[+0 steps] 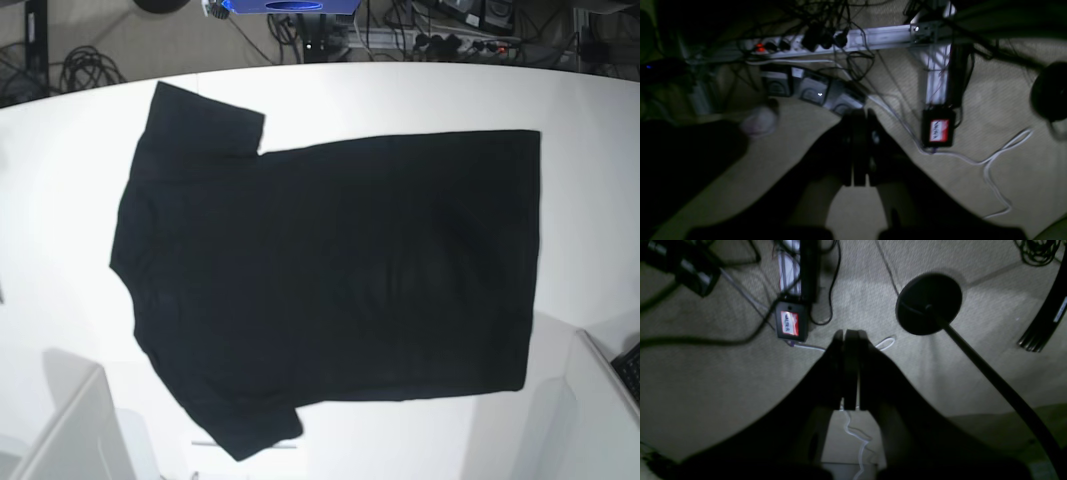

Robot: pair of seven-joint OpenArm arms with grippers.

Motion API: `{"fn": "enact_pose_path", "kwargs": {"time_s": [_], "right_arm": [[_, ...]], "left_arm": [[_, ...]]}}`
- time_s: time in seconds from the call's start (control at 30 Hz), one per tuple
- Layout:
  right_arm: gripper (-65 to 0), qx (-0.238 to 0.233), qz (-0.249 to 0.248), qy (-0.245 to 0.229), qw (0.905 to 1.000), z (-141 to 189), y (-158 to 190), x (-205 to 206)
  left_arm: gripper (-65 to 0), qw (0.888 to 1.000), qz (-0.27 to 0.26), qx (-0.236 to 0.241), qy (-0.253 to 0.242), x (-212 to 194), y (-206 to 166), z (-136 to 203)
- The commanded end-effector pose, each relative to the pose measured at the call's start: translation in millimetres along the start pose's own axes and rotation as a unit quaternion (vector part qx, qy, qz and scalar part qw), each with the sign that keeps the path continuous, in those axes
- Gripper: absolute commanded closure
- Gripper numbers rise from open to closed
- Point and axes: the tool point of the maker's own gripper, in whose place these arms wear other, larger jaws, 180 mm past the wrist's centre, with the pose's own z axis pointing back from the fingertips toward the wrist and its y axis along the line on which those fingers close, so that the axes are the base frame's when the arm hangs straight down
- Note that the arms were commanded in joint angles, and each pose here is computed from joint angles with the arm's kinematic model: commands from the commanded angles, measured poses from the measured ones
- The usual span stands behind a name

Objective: Fold the T-shirt properly

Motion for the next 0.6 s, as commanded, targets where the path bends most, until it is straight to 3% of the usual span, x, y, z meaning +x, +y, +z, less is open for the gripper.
{"fn": "enact_pose_path", "kwargs": {"time_s": [0.0, 0.1, 0.33, 0.57], "right_arm": [[0.0, -0.011, 0.003, -0.016, 0.9998, 5, -11, 0], [0.0, -0.039, -0.033, -0.025, 0.9984, 23, -29, -7], [0.0, -0.098, -0.123, -0.065, 0.9855, 76, -80, 11], [0.0, -0.135, -0.201, -0.101, 0.9649, 128, -130, 53]], "left_arm": [[0.0, 1.000, -0.005, 0.009, -0.025, 8, 12, 7], [0.0, 0.998, -0.012, 0.011, -0.057, 17, 26, 29], [0.0, 0.991, 0.074, 0.029, -0.112, 34, 70, 87], [0.0, 0.976, 0.060, -0.013, -0.210, 95, 71, 144]]}}
